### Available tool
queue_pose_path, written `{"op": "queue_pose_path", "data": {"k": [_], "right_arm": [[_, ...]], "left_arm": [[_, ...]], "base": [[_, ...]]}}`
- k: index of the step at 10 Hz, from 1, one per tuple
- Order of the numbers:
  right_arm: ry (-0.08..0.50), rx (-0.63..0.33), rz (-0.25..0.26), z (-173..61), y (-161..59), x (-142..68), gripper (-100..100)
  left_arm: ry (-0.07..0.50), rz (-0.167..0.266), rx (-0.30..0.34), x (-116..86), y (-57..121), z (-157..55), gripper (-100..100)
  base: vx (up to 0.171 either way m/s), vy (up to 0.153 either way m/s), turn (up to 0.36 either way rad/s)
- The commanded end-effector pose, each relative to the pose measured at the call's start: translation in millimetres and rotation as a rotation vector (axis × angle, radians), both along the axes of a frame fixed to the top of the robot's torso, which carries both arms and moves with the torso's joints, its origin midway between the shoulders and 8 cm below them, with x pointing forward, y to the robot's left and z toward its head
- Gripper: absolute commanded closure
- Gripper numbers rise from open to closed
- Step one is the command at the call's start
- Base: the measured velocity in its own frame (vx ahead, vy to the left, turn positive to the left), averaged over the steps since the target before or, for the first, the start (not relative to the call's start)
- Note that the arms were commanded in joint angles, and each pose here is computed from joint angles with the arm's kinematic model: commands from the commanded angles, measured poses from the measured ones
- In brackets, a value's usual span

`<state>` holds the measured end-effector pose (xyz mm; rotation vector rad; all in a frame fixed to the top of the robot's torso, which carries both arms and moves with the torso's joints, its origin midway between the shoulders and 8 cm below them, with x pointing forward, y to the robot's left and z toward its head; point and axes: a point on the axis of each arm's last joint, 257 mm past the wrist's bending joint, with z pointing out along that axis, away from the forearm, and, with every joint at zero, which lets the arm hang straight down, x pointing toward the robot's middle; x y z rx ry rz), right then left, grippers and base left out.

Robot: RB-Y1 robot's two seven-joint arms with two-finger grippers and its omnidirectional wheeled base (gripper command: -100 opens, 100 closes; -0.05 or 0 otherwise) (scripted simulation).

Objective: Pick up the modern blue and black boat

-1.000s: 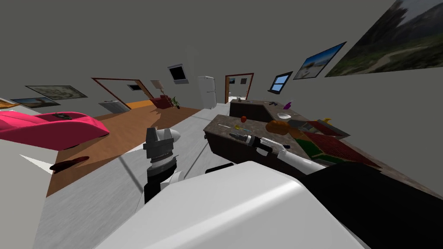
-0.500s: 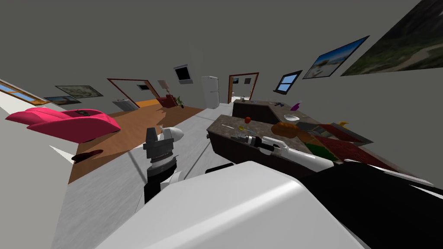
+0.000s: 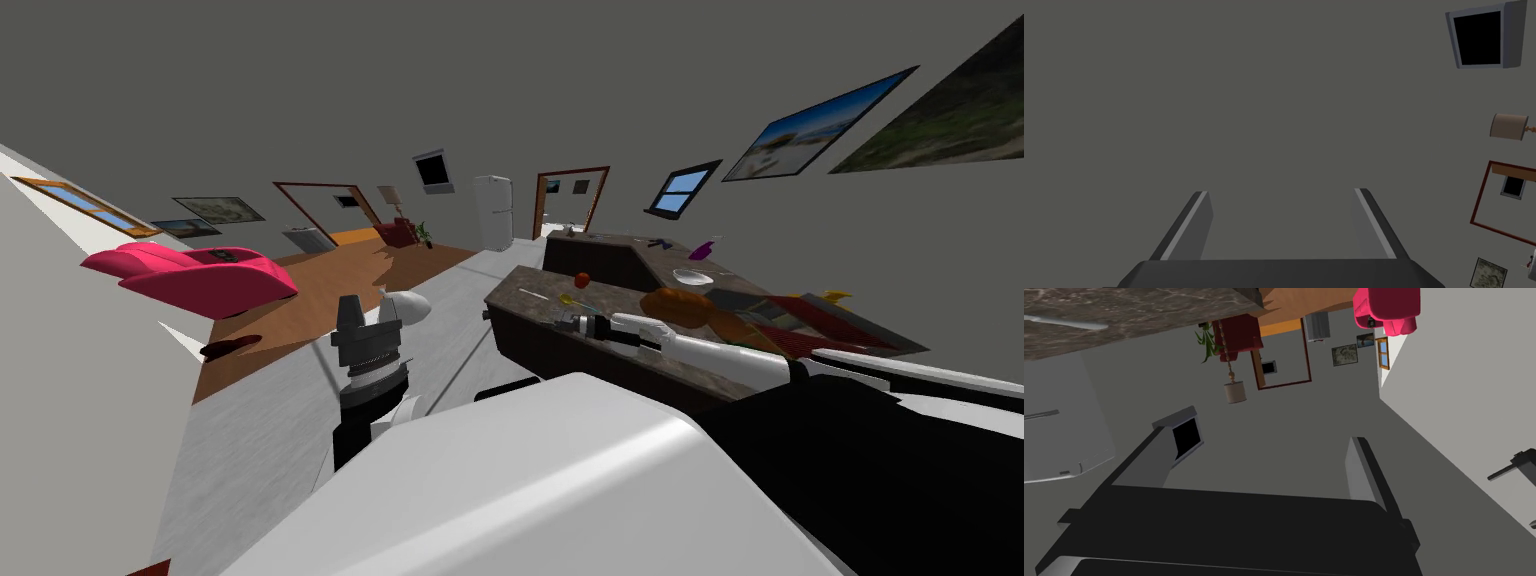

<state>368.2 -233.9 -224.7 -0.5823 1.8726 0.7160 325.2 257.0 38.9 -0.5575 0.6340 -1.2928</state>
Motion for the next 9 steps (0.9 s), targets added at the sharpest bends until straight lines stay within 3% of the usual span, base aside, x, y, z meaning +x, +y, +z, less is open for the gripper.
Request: {"op": "queue_pose_path", "data": {"k": [1, 3, 6, 8, 9], "right_arm": [[0.031, -0.077, 0.007, -20.4, -16.0, -9.4, -100], [0.034, -0.117, 0.013, -19.8, -26.7, -10.0, -100], [0.086, -0.261, 0.023, -48.2, -64.6, -25.3, -100], [0.095, -0.295, 0.028, -48.5, -75.0, -28.1, -100], [0.127, -0.363, 0.03, -61.9, -95.8, -39.2, -100]], "left_arm": [[0.0, 0.0, 0.0, 0.0, 0.0, 0.0, 0], [0.0, 0.0, 0.0, 0.0, 0.0, 0.0, 0], [0.0, 0.0, 0.0, 0.0, 0.0, 0.0, 0], [0.0, 0.0, 0.0, 0.0, 0.0, 0.0, 0], [0.0, 0.0, 0.0, 0.0, 0.0, 0.0, 0]], "base": [[0.041, 0.031, 0.143], [0.028, 0.019, 0.029], [0.033, 0.019, 0.106], [0.021, 0.008, 0.021], [0.021, 0.01, 0.109]]}}
